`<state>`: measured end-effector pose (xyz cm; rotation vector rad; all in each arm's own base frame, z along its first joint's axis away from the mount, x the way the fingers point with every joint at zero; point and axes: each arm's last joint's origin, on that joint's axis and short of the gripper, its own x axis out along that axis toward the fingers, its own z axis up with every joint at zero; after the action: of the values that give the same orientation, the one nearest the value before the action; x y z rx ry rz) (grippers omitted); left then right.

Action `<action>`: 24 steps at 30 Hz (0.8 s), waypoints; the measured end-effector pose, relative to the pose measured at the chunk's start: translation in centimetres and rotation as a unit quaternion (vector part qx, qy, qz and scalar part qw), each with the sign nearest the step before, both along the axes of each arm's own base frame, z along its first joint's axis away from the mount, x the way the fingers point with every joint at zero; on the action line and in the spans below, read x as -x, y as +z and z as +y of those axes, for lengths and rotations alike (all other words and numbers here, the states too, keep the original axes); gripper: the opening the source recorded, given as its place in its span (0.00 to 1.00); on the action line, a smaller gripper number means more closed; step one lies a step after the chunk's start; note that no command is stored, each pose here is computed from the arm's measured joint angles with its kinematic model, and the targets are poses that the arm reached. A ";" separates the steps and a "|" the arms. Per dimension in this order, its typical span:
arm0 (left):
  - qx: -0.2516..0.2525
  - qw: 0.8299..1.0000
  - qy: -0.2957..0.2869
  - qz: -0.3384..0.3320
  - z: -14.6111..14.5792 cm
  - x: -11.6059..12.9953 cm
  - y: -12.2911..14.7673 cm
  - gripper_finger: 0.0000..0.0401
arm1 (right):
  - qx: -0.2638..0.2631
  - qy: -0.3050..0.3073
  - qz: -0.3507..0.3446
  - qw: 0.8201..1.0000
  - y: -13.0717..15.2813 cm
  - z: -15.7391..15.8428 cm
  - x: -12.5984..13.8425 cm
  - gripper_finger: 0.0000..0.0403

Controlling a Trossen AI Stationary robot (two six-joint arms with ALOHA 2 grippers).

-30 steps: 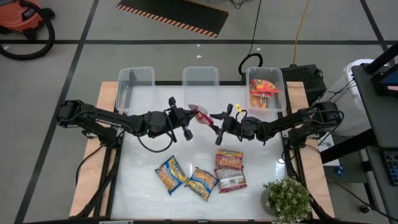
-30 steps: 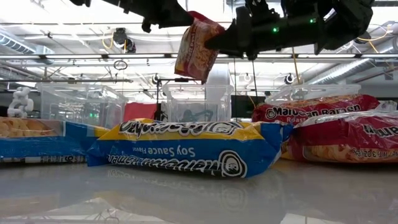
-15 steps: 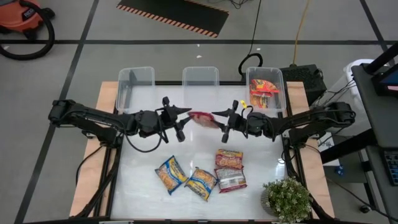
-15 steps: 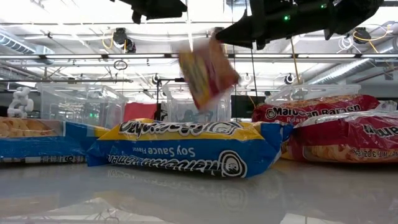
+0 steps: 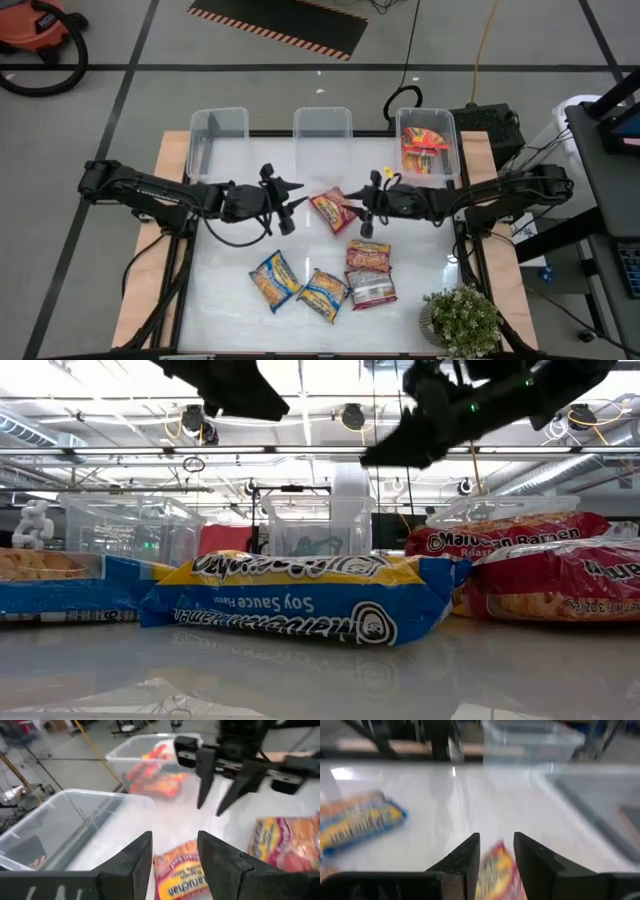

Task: Sort Maruchan noodles
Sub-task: Put the top red noodle pack into the middle transparent bin

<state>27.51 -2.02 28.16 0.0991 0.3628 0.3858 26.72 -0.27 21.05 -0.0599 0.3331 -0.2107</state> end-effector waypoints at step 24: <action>-0.033 0.998 -0.049 0.024 2.2 -0.2 0.0 0.41 | 0.059 -0.032 0.296 0.953 -7.5 0.3 -0.8 0.47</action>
<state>27.74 0.13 28.16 0.1902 0.3908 0.2979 27.54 -0.01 13.60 -0.2332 0.9231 -0.2756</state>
